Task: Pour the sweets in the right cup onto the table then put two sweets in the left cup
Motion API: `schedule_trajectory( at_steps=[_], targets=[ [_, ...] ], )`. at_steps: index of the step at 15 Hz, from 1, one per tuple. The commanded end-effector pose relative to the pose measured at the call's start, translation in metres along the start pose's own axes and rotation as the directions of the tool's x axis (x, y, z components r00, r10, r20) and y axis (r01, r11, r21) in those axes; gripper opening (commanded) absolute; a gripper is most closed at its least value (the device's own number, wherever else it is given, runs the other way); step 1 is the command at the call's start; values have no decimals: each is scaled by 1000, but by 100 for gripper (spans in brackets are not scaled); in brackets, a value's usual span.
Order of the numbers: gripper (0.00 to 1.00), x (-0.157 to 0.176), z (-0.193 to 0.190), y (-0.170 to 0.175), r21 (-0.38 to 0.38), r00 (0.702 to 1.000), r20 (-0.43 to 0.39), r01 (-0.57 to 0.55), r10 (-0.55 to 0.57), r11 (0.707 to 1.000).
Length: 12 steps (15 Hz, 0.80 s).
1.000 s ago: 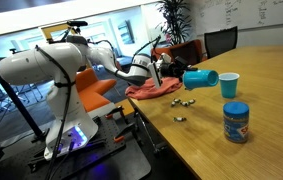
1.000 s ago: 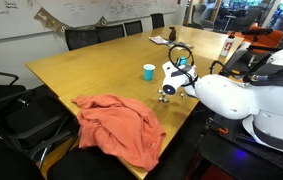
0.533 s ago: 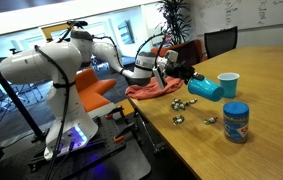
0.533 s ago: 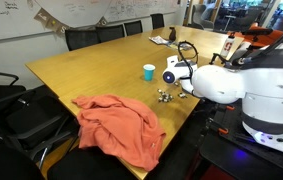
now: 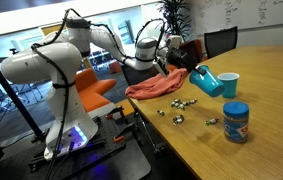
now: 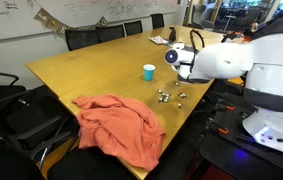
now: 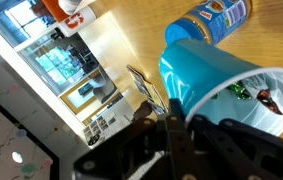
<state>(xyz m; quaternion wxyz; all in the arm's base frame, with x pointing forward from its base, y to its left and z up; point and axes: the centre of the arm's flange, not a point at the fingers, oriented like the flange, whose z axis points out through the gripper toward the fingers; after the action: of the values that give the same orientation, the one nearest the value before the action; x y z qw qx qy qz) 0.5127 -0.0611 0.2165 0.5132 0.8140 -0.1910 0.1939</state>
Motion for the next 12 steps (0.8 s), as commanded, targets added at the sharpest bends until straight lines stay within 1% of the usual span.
schedule_trajectory(
  at_steps=[1, 3, 6, 9, 12],
  targets=[
    [1, 25, -8, 37, 132, 991, 68, -120, 112, 984],
    [1, 40, -10, 50, 171, 977, 102, -201, 186, 964],
    [1, 62, -10, 62, 231, 947, 157, -310, 279, 922],
    [1, 85, -6, 66, 299, 914, 202, -398, 350, 867],
    [1, 109, 3, 68, 376, 881, 218, -472, 419, 797]
  ],
)
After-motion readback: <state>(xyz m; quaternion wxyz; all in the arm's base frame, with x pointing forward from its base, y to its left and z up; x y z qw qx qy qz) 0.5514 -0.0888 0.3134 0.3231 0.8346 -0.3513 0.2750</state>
